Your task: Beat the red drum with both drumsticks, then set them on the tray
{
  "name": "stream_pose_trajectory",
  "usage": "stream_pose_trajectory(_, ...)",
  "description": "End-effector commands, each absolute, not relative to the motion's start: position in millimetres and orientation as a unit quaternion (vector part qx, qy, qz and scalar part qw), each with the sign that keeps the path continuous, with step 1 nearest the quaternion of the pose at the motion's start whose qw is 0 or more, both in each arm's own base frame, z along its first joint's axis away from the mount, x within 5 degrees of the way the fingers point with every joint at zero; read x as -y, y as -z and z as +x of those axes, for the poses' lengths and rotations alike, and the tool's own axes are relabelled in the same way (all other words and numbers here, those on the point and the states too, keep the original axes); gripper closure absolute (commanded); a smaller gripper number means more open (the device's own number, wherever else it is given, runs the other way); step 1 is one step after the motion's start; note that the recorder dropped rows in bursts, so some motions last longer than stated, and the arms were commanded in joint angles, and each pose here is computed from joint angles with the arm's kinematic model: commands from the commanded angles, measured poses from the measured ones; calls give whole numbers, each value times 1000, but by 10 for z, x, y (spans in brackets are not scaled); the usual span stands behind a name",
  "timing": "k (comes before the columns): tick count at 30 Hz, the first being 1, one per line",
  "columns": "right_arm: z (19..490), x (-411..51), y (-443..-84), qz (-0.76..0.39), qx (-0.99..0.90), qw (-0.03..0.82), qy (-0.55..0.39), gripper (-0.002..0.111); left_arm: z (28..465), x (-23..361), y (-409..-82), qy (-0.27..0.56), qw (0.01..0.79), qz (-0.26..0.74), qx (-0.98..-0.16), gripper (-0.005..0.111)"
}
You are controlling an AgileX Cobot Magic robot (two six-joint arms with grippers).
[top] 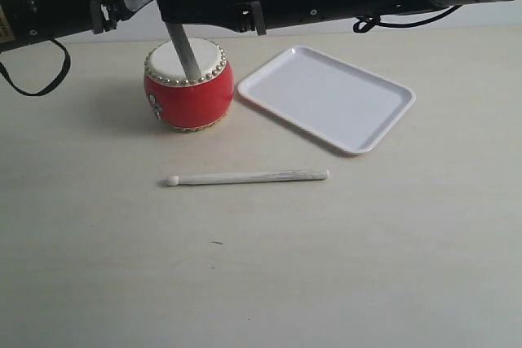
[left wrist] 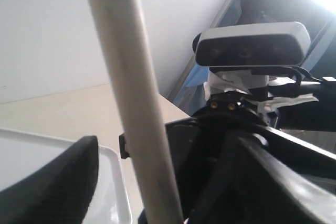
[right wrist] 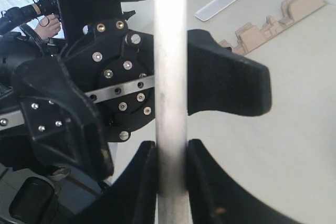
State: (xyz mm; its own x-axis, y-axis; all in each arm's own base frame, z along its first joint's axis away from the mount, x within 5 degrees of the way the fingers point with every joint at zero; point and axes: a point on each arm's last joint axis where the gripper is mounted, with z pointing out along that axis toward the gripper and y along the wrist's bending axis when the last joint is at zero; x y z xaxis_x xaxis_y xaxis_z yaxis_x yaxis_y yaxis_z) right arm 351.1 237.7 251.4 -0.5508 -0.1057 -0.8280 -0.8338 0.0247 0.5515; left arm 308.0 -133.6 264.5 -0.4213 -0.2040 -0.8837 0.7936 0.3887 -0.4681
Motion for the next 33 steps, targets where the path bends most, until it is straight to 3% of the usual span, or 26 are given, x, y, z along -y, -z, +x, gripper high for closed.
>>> stream_pose_trajectory(1,3499,-2384,-2530,-354,-647,298,-606,108,3088,1351,-2661,510,494,216,-671,38)
stream_pose_trajectory(5,3499,-2384,-2530,-354,-647,298,-606,108,3089,1350,-2663,511,493,214,-671,44)
stream_pose_trajectory(15,3497,-2383,-2527,-355,-648,297,-605,108,3088,1351,-2664,512,492,213,-671,107)
stream_pose_trajectory(22,3491,-2382,-2517,-360,-649,294,-602,107,3087,1351,-2663,512,492,214,-671,107)
stream_pose_trajectory(27,3487,-2381,-2509,-370,-647,298,-597,85,3087,1346,-2659,511,491,216,-672,107)
stream_pose_trajectory(33,3501,-2349,-2508,-373,-649,300,-592,39,3107,1235,-2663,503,490,212,-679,107)
